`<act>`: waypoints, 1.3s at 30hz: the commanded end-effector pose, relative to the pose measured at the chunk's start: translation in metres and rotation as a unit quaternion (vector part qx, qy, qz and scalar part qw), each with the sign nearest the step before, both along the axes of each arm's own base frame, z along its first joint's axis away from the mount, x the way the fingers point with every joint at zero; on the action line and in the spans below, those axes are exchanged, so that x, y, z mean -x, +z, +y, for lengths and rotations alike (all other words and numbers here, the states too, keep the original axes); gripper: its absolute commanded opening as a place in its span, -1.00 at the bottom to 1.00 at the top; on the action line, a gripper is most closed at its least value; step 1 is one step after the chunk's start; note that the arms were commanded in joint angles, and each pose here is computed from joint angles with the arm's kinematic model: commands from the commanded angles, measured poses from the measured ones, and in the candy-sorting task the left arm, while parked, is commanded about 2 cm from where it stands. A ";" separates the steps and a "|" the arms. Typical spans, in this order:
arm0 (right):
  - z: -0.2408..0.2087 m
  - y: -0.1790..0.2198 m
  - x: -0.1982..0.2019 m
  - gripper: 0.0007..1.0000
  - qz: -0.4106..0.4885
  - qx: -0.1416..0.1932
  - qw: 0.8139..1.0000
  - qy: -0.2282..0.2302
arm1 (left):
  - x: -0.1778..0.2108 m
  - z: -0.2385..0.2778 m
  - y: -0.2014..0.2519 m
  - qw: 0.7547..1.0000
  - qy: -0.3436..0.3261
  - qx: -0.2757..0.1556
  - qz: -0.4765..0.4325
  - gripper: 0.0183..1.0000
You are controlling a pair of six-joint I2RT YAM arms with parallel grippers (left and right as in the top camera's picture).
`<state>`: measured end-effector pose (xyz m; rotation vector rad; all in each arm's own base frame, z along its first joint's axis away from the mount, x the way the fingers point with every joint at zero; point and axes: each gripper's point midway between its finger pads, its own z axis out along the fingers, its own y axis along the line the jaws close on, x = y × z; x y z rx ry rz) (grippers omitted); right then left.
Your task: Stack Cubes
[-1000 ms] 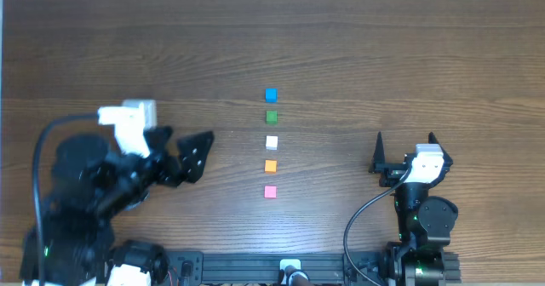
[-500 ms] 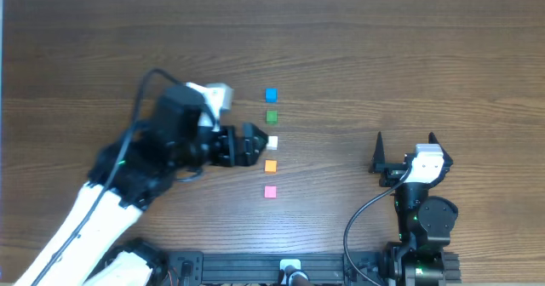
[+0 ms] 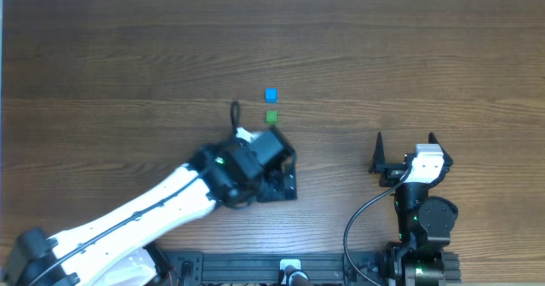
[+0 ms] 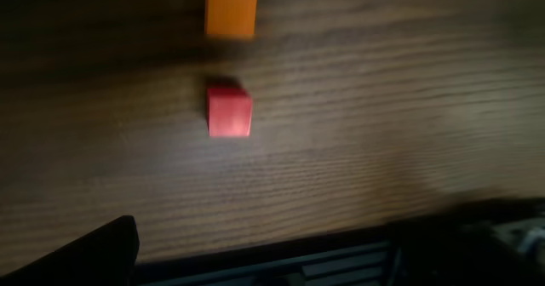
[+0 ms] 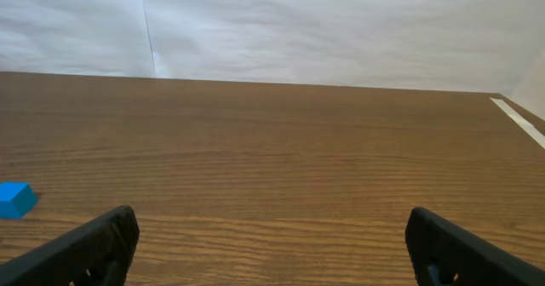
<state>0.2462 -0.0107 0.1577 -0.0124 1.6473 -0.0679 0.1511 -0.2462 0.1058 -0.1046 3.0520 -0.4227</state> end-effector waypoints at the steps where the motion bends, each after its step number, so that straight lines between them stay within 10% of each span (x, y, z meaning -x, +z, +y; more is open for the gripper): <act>1: 0.002 -0.001 0.000 0.99 0.000 0.000 1.000 0.004 | 0.002 0.001 -0.013 0.998 0.045 -0.032 0.002 0.99; 39: 0.002 -0.001 0.000 0.99 0.000 0.000 1.000 0.004 | -0.007 0.005 -0.104 0.990 -0.055 -0.123 -0.031 0.99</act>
